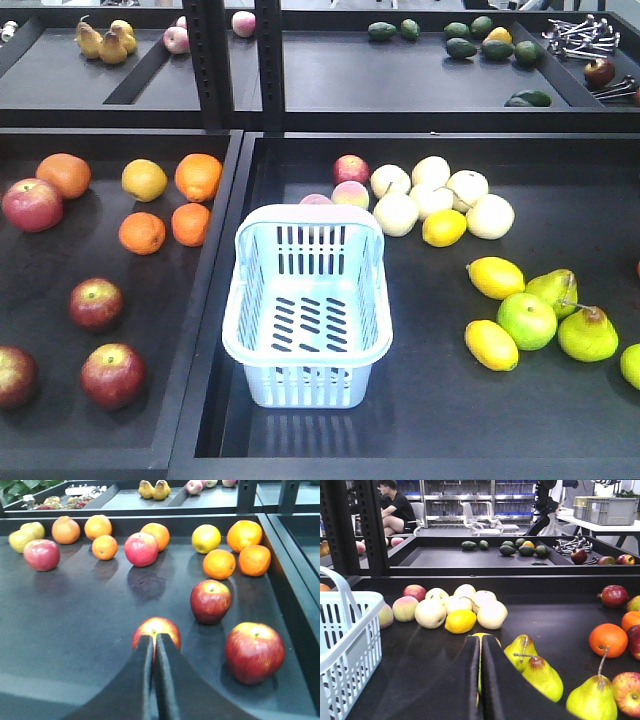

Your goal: Pick three apples into basket with both arms

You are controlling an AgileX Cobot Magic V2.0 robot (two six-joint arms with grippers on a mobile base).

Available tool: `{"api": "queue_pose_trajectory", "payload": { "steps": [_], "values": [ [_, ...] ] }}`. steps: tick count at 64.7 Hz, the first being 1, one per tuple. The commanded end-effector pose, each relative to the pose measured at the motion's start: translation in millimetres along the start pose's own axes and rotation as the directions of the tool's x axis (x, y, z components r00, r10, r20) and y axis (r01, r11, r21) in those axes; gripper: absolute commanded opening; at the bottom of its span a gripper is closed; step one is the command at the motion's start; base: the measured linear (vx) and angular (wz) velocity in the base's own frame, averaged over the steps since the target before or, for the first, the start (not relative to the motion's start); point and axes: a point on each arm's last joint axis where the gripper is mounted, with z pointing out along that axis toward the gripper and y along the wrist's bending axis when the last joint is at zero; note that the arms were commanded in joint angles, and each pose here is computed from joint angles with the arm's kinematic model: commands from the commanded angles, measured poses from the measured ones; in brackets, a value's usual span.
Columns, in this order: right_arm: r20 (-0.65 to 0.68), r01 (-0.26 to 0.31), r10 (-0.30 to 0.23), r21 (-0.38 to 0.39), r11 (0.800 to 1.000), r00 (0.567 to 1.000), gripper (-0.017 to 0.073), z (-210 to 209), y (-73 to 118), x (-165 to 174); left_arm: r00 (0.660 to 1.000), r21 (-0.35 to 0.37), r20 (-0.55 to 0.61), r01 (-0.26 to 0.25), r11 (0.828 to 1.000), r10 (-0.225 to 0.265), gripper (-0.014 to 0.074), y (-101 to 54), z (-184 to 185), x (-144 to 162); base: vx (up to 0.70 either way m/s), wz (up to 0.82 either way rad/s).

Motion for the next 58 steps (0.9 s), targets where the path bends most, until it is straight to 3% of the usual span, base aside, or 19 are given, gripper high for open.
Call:
{"api": "queue_pose_trajectory", "payload": {
  "steps": [1,58],
  "values": [
    [0.063,0.014,-0.015,0.008,1.000,0.998,-0.0008,0.2,-0.6,-2.6,0.998,0.032,0.067,-0.002,0.999,0.000,-0.0007,-2.5,-0.3,-2.9,0.07,-0.08],
    [0.063,0.014,-0.015,0.008,1.000,0.998,-0.0008,0.2,-0.6,-2.6,0.998,0.032,0.067,-0.002,0.999,0.000,-0.0007,-2.5,-0.3,-2.9,0.04,-0.04]
  ]
}}
